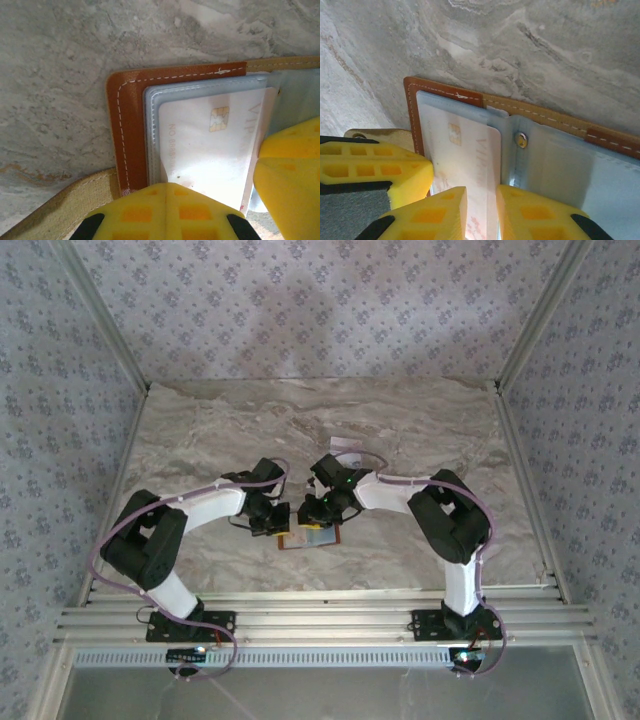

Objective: Take the credit cards out of the card holder

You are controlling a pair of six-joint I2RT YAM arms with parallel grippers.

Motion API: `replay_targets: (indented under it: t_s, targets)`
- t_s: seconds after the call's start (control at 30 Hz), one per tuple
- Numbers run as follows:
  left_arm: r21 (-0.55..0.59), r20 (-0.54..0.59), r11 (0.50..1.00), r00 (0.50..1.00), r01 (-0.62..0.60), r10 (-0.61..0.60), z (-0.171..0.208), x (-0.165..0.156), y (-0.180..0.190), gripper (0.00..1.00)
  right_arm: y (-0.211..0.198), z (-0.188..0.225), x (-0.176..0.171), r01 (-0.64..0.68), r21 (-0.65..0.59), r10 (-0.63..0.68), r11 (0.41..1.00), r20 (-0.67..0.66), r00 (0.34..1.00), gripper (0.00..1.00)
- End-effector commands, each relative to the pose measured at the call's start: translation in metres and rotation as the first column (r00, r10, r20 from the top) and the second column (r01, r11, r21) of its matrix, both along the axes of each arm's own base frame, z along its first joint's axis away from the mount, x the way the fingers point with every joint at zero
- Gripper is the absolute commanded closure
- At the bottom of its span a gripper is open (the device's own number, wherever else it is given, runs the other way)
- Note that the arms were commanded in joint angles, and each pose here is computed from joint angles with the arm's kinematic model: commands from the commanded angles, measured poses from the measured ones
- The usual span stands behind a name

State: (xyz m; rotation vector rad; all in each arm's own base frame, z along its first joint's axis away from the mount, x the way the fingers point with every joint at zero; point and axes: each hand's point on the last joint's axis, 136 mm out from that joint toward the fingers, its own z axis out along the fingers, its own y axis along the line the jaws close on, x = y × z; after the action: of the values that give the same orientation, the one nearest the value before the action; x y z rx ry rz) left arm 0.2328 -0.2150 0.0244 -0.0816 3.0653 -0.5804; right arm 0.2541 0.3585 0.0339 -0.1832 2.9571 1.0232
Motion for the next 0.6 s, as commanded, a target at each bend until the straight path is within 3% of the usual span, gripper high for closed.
replay_targets:
  t_s: [0.0,0.57]
  targets:
    - [0.039,-0.014,0.999,1.0,0.014,-0.014,-0.004,-0.006,0.007,0.98,-0.005,-0.016,-0.008,0.001,-0.021,-0.002,1.0,-0.044,0.999,0.76]
    - [0.045,-0.016,0.999,1.0,0.019,-0.018,-0.003,-0.008,0.008,0.98,0.003,0.013,-0.007,0.007,0.038,-0.007,0.999,0.001,1.0,0.77]
